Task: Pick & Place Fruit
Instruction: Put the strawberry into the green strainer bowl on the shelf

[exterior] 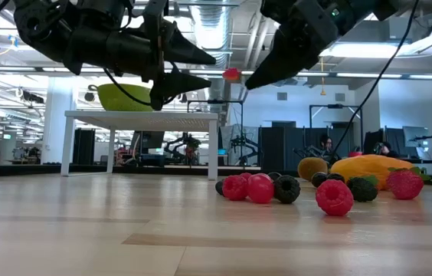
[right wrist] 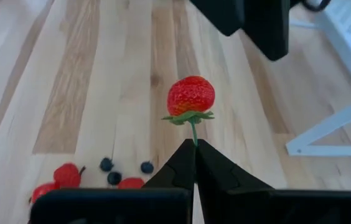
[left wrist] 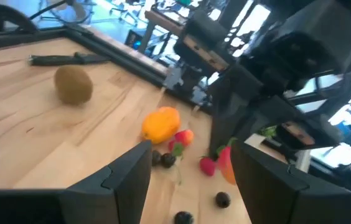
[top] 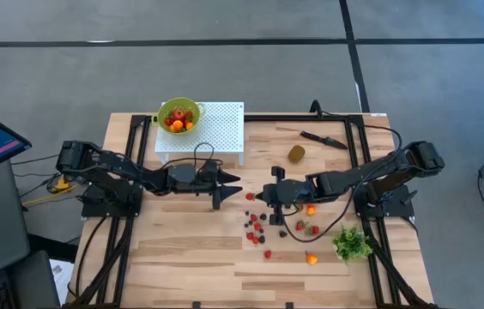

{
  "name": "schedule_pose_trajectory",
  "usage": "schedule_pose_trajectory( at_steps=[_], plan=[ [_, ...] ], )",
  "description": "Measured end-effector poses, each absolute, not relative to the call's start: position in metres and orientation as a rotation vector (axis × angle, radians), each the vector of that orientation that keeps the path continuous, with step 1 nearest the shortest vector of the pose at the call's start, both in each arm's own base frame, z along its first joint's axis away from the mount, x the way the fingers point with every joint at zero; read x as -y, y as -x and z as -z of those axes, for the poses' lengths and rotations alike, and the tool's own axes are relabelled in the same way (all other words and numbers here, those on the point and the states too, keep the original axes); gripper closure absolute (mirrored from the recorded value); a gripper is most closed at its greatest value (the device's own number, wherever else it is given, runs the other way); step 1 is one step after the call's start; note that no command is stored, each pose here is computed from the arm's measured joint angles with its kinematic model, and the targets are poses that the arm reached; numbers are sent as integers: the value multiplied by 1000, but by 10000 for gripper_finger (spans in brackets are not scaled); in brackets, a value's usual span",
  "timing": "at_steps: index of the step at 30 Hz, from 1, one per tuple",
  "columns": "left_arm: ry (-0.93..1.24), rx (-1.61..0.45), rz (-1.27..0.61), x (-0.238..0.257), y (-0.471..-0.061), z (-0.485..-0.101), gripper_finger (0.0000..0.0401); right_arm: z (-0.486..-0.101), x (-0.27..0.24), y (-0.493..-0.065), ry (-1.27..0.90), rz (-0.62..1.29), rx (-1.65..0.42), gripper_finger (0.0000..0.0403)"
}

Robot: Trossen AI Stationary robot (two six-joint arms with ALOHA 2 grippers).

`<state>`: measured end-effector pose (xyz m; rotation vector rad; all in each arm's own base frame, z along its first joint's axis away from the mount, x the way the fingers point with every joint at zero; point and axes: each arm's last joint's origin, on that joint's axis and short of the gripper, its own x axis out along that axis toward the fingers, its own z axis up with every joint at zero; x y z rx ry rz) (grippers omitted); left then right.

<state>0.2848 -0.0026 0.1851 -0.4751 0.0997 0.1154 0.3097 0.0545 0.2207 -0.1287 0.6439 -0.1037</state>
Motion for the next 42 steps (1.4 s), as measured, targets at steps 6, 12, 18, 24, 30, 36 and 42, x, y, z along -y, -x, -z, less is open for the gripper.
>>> schedule_pose_trajectory(
  at_steps=[6, 12, 18, 24, 30, 36, 42],
  plan=[
    [474, -89, -69, 6, -292, -191, 188, -226, -46, -315, 126, 124, -584, 403],
    [461, -71, -62, 6, -298, -197, 188, -229, -38, -318, 133, 141, -553, 403],
    [446, -87, -65, 7, -303, -193, 188, -231, -37, -319, 152, 136, -527, 403],
    [445, -82, -64, 7, -305, -194, 194, -232, -37, -320, 151, 136, -521, 403],
    [445, -77, -63, 7, -305, -194, 243, -232, -37, -320, 151, 136, -522, 403],
    [445, -75, -62, 7, -305, -195, 302, -232, -37, -320, 150, 134, -521, 403],
    [445, -75, -63, 7, -305, -195, 318, -232, -37, -320, 150, 135, -522, 403]
  ],
)
